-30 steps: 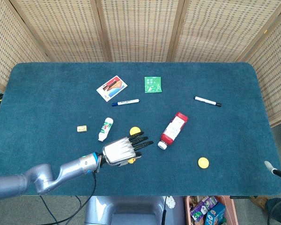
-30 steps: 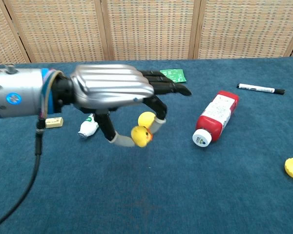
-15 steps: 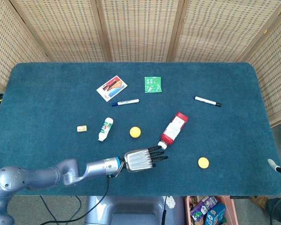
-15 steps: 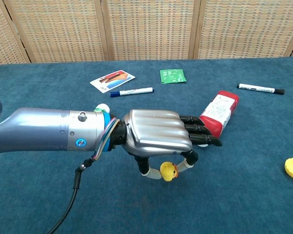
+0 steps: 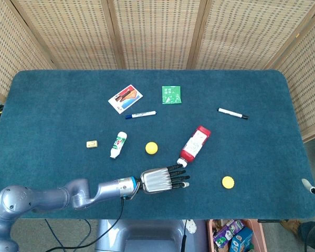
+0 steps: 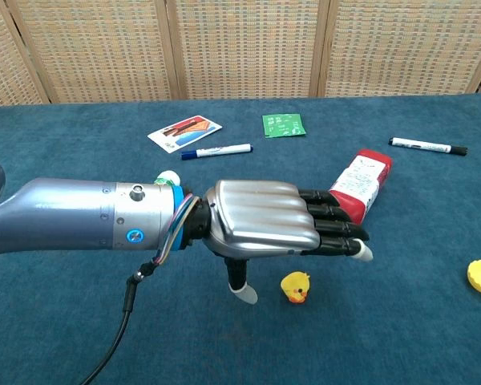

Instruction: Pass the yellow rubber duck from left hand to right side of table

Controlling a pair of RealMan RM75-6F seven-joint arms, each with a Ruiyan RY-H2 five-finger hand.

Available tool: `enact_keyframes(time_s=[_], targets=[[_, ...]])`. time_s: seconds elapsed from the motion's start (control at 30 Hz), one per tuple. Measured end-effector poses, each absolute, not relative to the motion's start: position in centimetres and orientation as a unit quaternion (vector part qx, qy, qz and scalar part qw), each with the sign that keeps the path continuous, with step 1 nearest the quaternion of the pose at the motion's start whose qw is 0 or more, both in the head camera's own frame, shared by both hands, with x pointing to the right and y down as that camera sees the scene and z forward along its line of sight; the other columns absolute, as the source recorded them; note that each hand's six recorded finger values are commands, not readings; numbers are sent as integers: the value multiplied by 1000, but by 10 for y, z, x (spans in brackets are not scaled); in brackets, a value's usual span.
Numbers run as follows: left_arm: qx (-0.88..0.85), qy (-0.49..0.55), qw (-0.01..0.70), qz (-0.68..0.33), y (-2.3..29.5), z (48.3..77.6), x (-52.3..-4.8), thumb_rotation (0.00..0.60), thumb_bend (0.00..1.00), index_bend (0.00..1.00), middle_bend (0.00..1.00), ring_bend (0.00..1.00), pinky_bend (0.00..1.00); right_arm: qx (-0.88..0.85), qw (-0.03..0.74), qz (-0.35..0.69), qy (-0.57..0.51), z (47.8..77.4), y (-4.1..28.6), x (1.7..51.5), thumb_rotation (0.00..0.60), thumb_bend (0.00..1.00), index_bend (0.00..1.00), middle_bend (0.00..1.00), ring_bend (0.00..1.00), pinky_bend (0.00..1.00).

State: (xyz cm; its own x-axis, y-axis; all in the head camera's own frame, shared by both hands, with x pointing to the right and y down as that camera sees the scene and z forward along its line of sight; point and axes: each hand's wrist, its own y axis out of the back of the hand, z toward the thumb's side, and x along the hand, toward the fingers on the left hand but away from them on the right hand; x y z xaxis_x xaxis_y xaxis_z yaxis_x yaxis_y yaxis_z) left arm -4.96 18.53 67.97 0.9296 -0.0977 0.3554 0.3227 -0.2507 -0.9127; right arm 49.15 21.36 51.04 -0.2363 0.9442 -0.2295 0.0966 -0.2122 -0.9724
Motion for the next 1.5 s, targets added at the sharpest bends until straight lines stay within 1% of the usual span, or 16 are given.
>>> enact_keyframes(time_s=[0.17, 0.27, 0.33, 0.47, 0.5, 0.63, 0.73, 0.8, 0.93, 1.1, 1.23, 1.4, 1.5], targets=[[-775, -26, 609, -167, 167, 654, -62, 600, 0, 0, 0, 0, 0, -507, 358, 593, -513, 511, 215, 489, 600, 0, 0, 0, 0, 0], [-777, 28, 606, -168, 146, 631, -79, 600, 0, 0, 0, 0, 0, -510, 358, 593, -510, 512, 216, 487, 600, 0, 0, 0, 0, 0], [-775, 72, 602, -178, 126, 613, -100, 600, 0, 0, 0, 0, 0, -512, 359, 593, -507, 513, 216, 485, 600, 0, 0, 0, 0, 0], [-766, 154, 579, -234, 92, 586, -159, 600, 0, 0, 0, 0, 0, -518, 362, 594, -498, 516, 217, 480, 600, 0, 0, 0, 0, 0], [-760, 180, 568, -261, 83, 580, -182, 600, 0, 0, 0, 0, 0, -521, 363, 594, -494, 517, 218, 478, 600, 0, 0, 0, 0, 0], [-719, 267, 529, -363, 67, 566, -261, 600, 0, 0, 0, 0, 0, -535, 369, 593, -475, 523, 218, 469, 600, 0, 0, 0, 0, 0], [-678, 336, 472, -452, 77, 562, -326, 600, 0, 0, 0, 0, 0, -557, 378, 585, -452, 531, 217, 457, 600, 0, 0, 0, 0, 0], [-647, 375, 426, -509, 95, 557, -369, 600, 0, 0, 0, 0, 0, -576, 386, 577, -432, 537, 215, 447, 600, 0, 0, 0, 0, 0], [-601, 423, 366, -571, 127, 543, -423, 600, 0, 0, 0, 0, 0, -625, 403, 551, -379, 551, 211, 420, 600, 0, 0, 0, 0, 0], [-592, 435, 341, -587, 144, 537, -449, 600, 0, 0, 0, 0, 0, -700, 424, 496, -290, 566, 203, 367, 600, 0, 0, 0, 0, 0], [-598, 436, 333, -585, 147, 538, -454, 600, 0, 0, 0, 0, 0, -742, 433, 458, -228, 576, 195, 326, 600, 0, 5, 0, 0, 0], [-612, 427, 339, -573, 149, 539, -449, 600, 0, 0, 0, 0, 0, -786, 445, 406, -138, 598, 182, 259, 600, 0, 62, 0, 0, 0], [-610, 429, 342, -571, 149, 538, -451, 600, 0, 0, 0, 0, 0, -806, 443, 381, -93, 613, 183, 218, 600, 0, 110, 0, 0, 0]])
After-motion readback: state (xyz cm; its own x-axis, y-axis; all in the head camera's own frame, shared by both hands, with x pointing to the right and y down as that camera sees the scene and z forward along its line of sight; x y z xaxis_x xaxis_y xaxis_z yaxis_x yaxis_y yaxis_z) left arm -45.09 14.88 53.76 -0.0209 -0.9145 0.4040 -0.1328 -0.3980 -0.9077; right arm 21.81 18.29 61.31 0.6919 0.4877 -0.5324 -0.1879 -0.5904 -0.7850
